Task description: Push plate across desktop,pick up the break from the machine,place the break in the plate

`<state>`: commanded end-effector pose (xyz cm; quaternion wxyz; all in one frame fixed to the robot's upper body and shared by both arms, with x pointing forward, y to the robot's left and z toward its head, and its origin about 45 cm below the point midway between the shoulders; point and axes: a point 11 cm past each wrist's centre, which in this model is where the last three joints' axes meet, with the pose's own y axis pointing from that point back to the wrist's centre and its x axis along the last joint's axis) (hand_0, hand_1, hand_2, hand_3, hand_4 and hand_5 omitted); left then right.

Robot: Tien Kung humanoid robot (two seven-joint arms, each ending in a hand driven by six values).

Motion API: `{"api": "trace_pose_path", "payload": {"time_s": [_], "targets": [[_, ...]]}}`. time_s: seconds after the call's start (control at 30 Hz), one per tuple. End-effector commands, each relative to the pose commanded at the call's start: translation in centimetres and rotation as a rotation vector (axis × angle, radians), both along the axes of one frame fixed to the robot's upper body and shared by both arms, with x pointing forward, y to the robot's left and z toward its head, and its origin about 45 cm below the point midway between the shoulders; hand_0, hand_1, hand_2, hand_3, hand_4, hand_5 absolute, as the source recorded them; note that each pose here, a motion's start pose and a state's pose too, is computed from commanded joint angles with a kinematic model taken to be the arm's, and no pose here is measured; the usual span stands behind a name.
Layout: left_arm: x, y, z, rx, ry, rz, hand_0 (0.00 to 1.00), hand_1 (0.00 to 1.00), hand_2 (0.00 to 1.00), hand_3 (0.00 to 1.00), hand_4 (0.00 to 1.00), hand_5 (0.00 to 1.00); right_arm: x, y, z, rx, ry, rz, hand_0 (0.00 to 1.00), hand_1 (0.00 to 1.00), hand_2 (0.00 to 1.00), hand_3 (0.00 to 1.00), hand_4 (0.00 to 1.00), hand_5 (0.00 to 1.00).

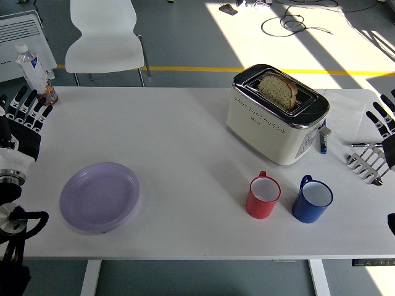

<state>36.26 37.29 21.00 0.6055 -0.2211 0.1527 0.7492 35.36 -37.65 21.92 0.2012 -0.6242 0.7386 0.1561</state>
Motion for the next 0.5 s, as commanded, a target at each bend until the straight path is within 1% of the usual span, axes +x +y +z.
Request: {"api": "trace_pose_path", "payload": {"time_s": [0.13,0.3,0.37,0.47,0.5], "targets": [[0.01,0.0,0.1,0.073,0.018,0.013,0.788,0.822,0.867,0.828,0.509,0.998,0.0,0.0,0.0,0.001,0.001,-0.001,0.776,0.745,0.746,0.746,0.539,0.657],[-0.17,0.0,-0.3,0.093,0.026,0.020,0.789,0.826,0.871,0.832,0.509,0.998,0.1,0.0,0.0,0.000,0.001,0.000,0.775,0.744,0.746,0.746,0.538,0.656],[-0.33,0.3,-0.3,0.112,0.020,0.041,0.789,0.826,0.871,0.832,0.509,0.998,0.0,0.0,0.0,0.000,0.001,-0.001,0.775,0.744,0.746,0.746,0.538,0.656],[-0.81,0.9,-0.2,0.235,0.013,0.114,0.789,0.826,0.871,0.832,0.509,0.998,0.0,-0.1,-0.2,-0.001,0.006,-0.002,0.775,0.744,0.746,0.746,0.538,0.656],[-1.10,1.3,-0.6,0.271,0.018,0.142,0.874,0.908,0.940,0.909,0.516,0.998,-0.1,0.0,-0.2,-0.001,0.007,-0.001,0.775,0.744,0.745,0.746,0.537,0.656]]}}
